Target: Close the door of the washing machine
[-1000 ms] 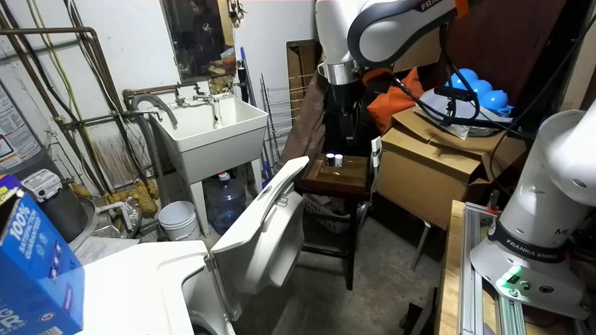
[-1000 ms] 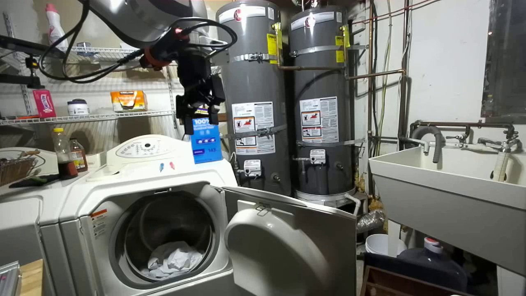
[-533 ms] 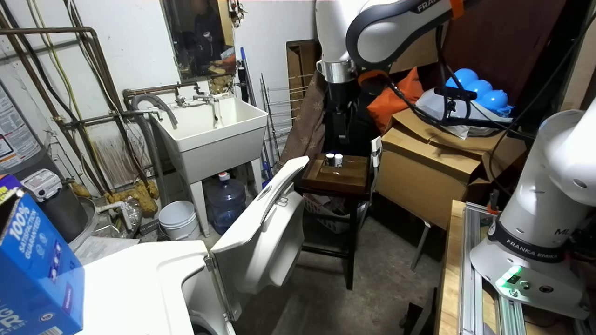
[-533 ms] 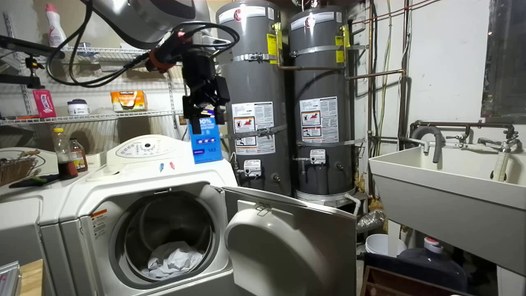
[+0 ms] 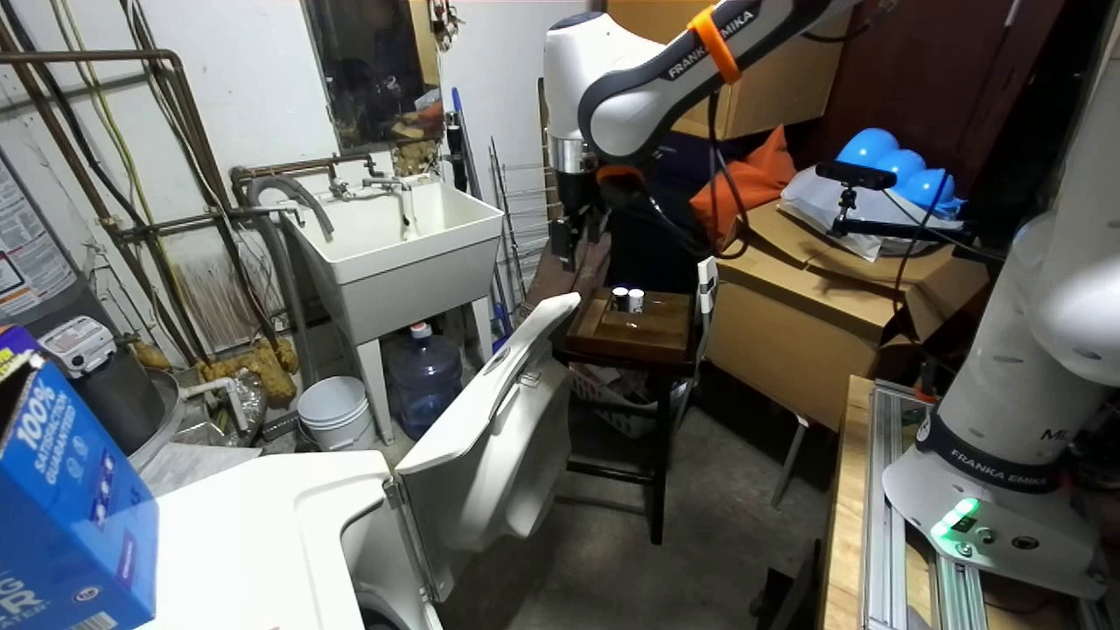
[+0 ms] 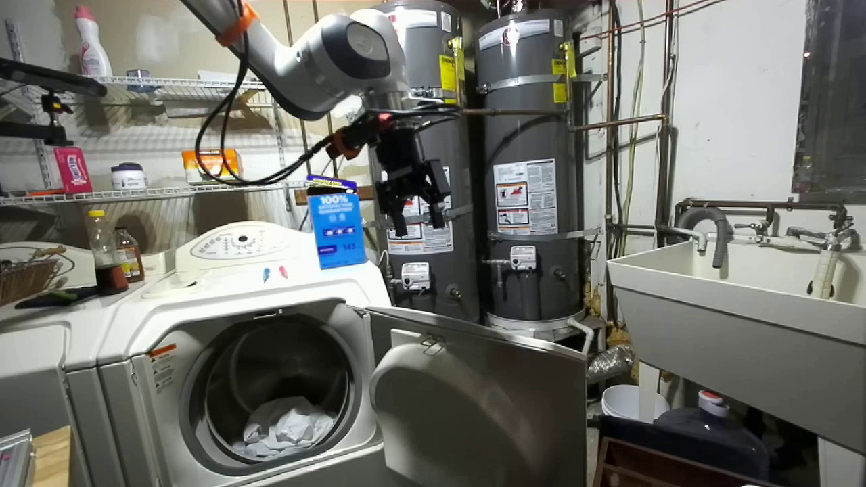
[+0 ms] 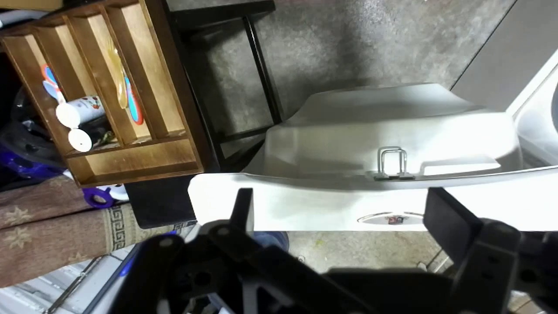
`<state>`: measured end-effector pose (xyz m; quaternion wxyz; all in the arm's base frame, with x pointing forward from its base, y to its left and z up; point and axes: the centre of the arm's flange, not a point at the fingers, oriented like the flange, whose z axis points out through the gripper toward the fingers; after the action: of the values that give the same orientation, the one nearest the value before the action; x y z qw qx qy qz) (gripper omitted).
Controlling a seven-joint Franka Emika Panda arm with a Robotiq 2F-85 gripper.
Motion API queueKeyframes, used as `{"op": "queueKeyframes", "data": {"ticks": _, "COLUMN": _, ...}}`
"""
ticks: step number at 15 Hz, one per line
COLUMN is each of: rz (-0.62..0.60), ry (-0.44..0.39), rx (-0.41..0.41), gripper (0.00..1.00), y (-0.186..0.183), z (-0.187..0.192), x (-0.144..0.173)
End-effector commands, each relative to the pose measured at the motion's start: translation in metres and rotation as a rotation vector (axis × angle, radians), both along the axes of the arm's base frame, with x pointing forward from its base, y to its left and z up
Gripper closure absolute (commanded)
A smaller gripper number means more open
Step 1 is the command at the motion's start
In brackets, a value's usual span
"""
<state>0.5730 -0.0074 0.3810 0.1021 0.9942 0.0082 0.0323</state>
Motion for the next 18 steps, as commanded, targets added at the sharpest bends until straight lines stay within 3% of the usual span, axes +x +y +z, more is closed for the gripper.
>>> {"op": "queueKeyframes", "data": {"ticks": 1, "rz": 0.0, "ry": 0.012, "rx": 0.001, "gripper": 0.0, "y": 0.0, "z": -0.01, "x": 0.012}}
{"op": "queueKeyframes", "data": {"ticks": 4, "rz": 0.002, "ry": 0.035, "rx": 0.003, "gripper": 0.0, "y": 0.001, "z": -0.035, "x": 0.035}}
{"op": "queueKeyframes", "data": {"ticks": 11, "rz": 0.001, "ry": 0.032, "rx": 0.002, "gripper": 0.0, "y": 0.001, "z": -0.033, "x": 0.041}}
{"op": "queueKeyframes", "data": {"ticks": 13, "rz": -0.033, "ry": -0.049, "rx": 0.017, "gripper": 0.0, "y": 0.009, "z": -0.038, "x": 0.034}}
{"op": "queueKeyframes", "data": {"ticks": 18, "rz": 0.057, "ry": -0.148, "rx": 0.066, "gripper": 0.0, "y": 0.027, "z": -0.058, "x": 0.073}}
